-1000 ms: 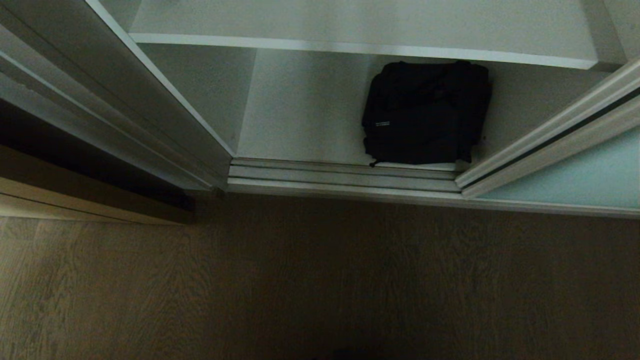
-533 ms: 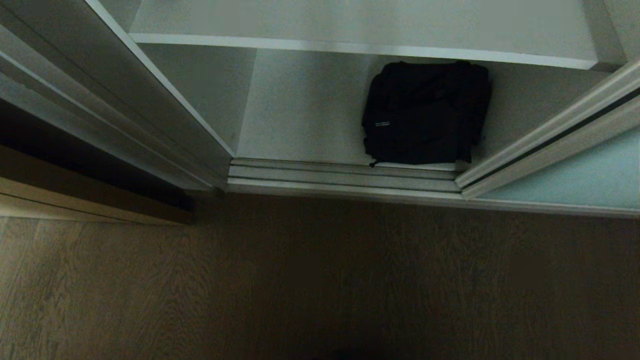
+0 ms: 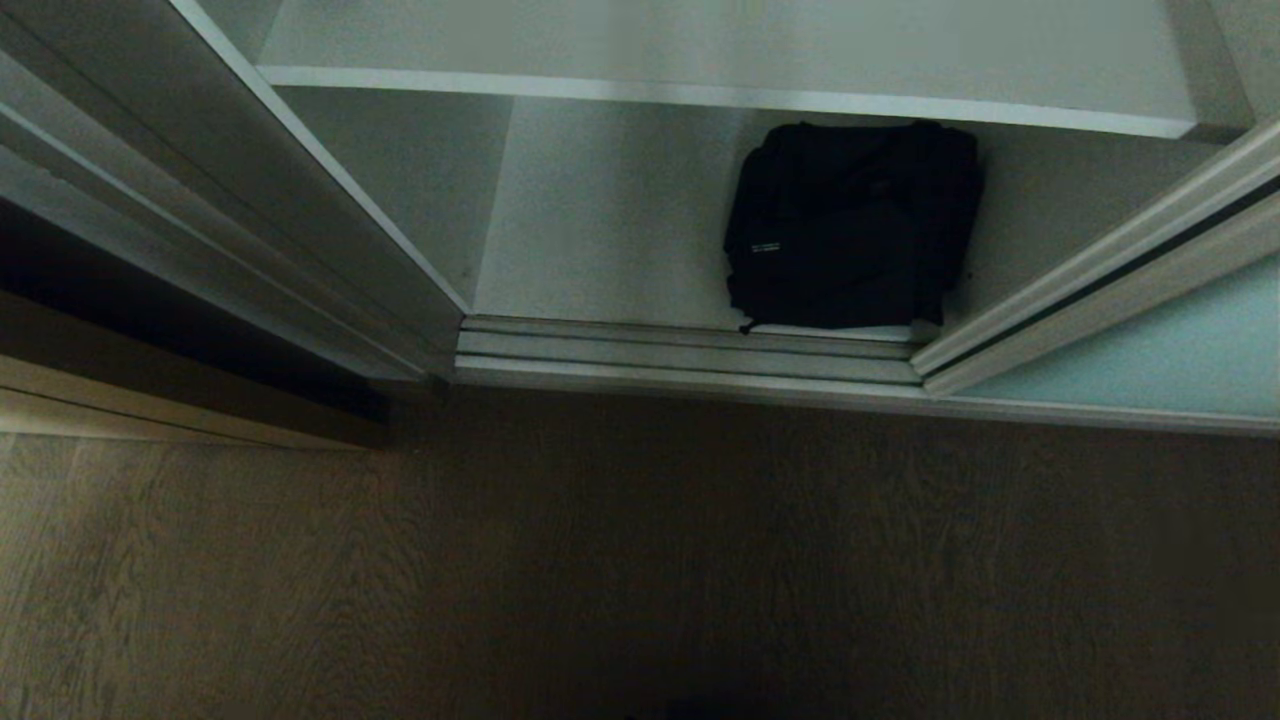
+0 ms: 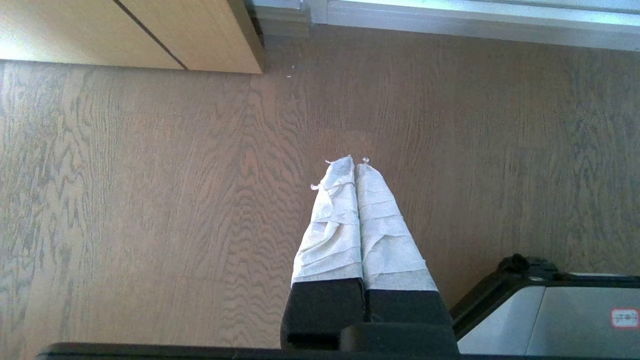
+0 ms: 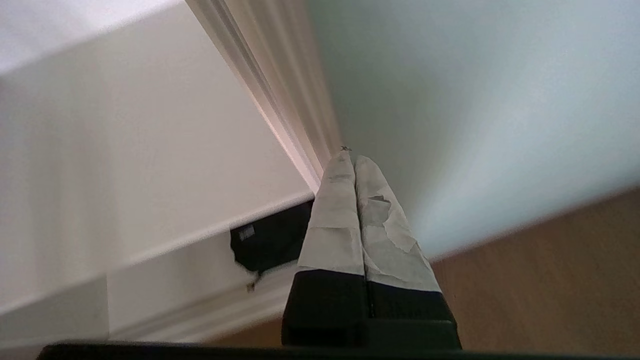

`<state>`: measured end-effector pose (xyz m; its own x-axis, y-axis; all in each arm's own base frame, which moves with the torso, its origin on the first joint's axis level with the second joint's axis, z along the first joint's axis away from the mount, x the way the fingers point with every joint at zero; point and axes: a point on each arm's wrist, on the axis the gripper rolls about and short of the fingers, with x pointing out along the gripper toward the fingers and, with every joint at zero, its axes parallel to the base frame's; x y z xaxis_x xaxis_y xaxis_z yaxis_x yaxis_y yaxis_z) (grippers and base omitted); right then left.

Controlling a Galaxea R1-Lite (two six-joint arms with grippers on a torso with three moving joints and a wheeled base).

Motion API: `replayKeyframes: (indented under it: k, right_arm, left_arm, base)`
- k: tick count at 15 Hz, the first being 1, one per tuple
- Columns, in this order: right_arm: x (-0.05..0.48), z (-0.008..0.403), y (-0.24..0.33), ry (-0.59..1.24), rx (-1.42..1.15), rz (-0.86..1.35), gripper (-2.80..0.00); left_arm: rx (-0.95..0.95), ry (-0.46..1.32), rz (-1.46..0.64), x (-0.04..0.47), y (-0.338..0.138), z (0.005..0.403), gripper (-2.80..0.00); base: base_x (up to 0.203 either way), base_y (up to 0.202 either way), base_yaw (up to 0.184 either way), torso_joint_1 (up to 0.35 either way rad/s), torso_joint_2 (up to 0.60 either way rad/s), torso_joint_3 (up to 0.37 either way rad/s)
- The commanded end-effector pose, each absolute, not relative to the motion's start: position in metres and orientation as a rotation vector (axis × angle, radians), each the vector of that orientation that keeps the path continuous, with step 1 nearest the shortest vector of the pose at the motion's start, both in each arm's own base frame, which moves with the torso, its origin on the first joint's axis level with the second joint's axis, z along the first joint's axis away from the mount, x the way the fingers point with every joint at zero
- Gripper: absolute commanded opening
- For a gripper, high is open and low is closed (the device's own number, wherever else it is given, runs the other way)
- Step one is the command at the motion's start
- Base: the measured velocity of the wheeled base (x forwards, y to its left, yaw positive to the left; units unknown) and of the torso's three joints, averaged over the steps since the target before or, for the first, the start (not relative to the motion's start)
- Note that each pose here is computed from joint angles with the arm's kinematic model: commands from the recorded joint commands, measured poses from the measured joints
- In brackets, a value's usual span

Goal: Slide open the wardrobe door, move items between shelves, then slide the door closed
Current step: Close the door

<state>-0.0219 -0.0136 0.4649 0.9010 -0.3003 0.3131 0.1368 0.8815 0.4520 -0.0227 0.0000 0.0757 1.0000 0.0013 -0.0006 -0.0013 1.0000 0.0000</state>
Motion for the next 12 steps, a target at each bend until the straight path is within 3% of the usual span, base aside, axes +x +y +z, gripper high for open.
replayKeyframes:
  k: [1,12]
  right_arm:
    - [-0.006,0.470,-0.011,-0.394,0.410,-0.241,-2.80]
    - [-0.022,0.473,-0.006,-0.466,0.131,-0.386,-2.80]
  left_arm:
    - [0.000,0.000,0.000,-0.023,0.000,0.076,-2.80]
    - [0.000,0.000,0.000,-0.023,0.000,0.076,-2.80]
  base:
    - [0.000,0.000,0.000,0.000,0.00,0.000]
    - [0.000,0.000,0.000,0.000,0.00,0.000]
